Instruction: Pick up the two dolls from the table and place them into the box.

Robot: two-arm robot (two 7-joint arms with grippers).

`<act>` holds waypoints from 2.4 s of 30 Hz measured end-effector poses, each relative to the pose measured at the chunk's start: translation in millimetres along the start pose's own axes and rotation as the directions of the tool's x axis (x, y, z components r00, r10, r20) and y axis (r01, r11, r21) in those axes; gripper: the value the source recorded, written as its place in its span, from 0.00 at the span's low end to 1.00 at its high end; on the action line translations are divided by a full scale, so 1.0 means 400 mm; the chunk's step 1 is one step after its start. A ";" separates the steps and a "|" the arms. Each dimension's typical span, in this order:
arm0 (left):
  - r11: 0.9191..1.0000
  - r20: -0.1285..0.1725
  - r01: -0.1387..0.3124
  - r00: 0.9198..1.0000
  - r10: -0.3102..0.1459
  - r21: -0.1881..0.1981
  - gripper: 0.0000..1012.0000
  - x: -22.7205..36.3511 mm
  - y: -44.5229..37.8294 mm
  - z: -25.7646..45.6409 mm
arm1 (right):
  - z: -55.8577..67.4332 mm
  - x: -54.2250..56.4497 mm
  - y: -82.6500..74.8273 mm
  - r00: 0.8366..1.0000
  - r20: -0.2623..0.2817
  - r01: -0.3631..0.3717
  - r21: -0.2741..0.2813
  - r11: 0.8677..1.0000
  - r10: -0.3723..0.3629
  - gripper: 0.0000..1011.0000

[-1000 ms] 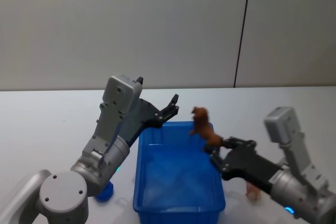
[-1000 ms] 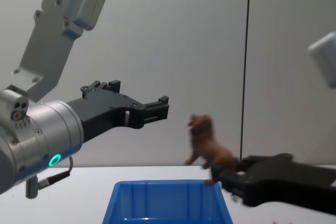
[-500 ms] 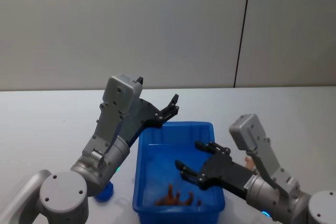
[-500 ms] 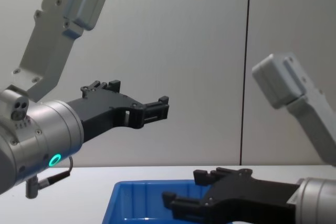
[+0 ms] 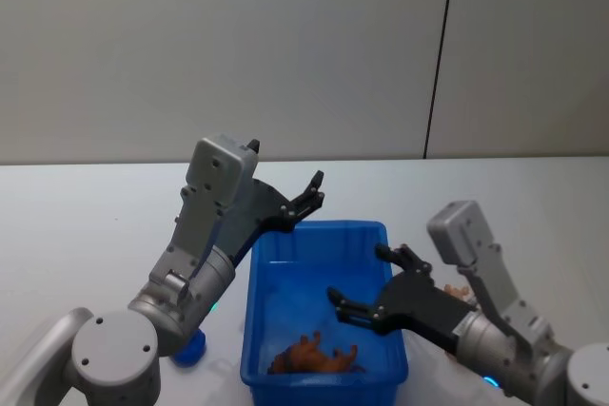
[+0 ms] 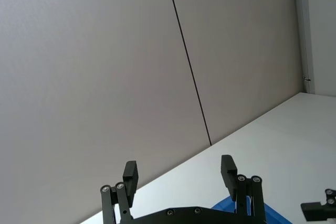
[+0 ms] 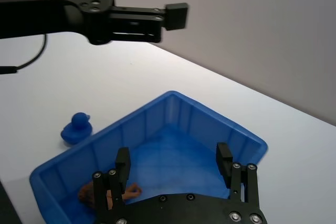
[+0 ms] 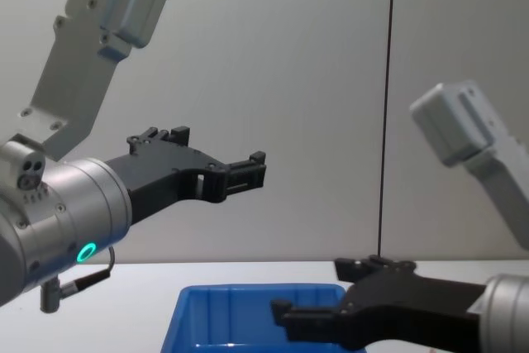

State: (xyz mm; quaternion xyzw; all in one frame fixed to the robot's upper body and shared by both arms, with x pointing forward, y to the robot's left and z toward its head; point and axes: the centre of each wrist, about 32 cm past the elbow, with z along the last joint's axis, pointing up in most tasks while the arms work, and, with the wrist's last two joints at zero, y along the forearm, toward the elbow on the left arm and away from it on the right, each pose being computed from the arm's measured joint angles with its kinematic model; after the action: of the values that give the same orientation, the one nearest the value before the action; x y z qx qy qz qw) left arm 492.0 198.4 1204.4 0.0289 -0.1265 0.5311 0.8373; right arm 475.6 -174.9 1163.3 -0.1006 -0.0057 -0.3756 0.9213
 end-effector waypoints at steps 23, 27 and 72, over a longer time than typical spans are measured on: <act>1.000 0.000 0.000 1.000 0.000 0.000 0.99 0.000 0.000 0.000 | -0.041 0.046 -0.119 0.981 -0.068 0.174 -0.107 0.979 -0.182 0.99; 1.000 0.000 0.000 1.000 0.000 0.000 0.99 0.000 0.000 0.000 | -0.049 0.049 -0.129 0.977 -0.075 0.186 -0.137 0.973 -0.198 0.99; 1.000 0.000 0.000 1.000 0.000 0.000 0.99 0.000 0.000 0.000 | -0.132 0.055 -0.094 0.959 -0.088 0.230 -0.323 0.918 -0.271 0.55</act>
State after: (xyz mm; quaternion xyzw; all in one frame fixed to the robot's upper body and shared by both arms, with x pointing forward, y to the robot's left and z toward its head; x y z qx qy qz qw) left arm 492.0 198.4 1204.4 0.0289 -0.1265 0.5310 0.8374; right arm 461.8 -226.3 1120.2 -0.2172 0.1005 -0.4925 0.8368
